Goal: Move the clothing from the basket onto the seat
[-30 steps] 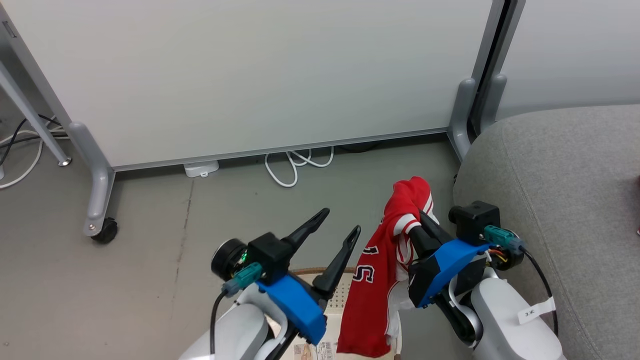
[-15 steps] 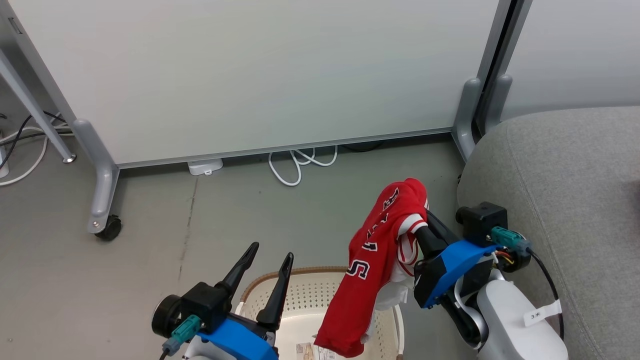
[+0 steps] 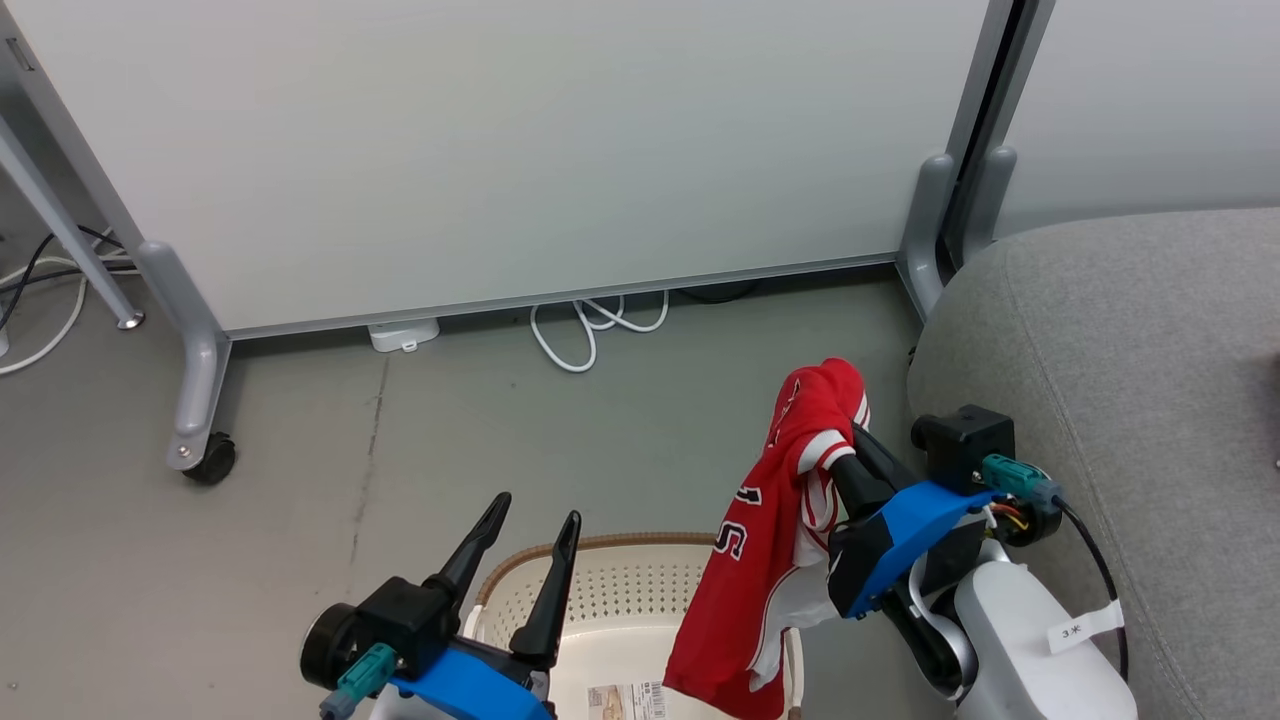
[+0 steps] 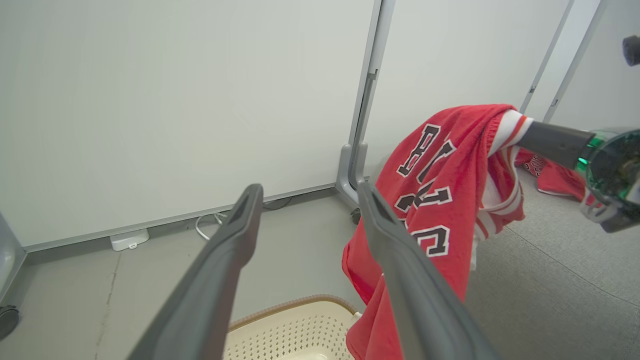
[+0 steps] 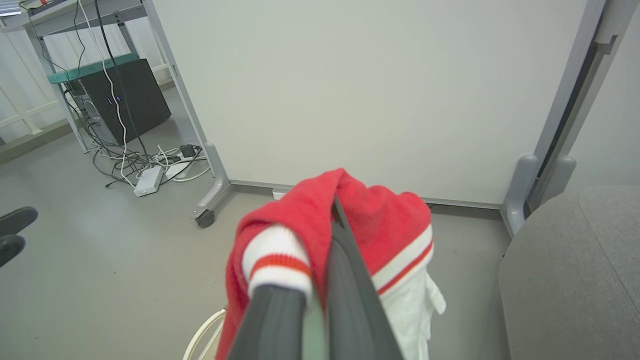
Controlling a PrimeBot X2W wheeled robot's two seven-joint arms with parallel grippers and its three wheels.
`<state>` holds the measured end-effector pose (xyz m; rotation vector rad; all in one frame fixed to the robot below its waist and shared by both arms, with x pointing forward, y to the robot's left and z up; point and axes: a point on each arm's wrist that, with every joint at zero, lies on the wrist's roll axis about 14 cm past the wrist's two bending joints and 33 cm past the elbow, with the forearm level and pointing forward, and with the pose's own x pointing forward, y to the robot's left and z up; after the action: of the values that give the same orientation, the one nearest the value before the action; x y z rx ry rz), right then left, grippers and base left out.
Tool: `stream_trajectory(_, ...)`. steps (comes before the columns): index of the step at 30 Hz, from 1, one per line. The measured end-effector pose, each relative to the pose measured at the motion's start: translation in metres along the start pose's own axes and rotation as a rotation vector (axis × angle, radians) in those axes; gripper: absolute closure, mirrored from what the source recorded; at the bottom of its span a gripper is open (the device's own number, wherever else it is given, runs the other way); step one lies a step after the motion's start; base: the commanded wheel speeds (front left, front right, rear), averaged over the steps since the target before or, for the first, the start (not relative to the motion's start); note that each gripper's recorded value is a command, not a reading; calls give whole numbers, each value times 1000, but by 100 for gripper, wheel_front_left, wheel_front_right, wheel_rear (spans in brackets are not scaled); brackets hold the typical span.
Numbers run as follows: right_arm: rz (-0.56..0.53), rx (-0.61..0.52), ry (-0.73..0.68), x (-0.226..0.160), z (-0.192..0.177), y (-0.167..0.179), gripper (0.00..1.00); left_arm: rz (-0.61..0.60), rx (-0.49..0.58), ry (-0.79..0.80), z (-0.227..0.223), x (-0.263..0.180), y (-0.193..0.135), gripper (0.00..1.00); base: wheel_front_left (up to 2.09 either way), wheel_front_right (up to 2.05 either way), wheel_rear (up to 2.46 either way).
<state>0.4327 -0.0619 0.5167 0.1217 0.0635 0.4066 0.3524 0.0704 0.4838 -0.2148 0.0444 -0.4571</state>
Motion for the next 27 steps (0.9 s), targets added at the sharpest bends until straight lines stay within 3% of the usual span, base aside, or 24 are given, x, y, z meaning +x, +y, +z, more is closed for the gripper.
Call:
stream_trajectory(12,-81,4,-16,-16,4,-28,100,-73,-1,25,-8,18,-17,0,0,0,0)
stream_trajectory(27,-338,19,-47,-79,10,-105,100,-317,-8,71,-23,62,-83,0,0,0,0)
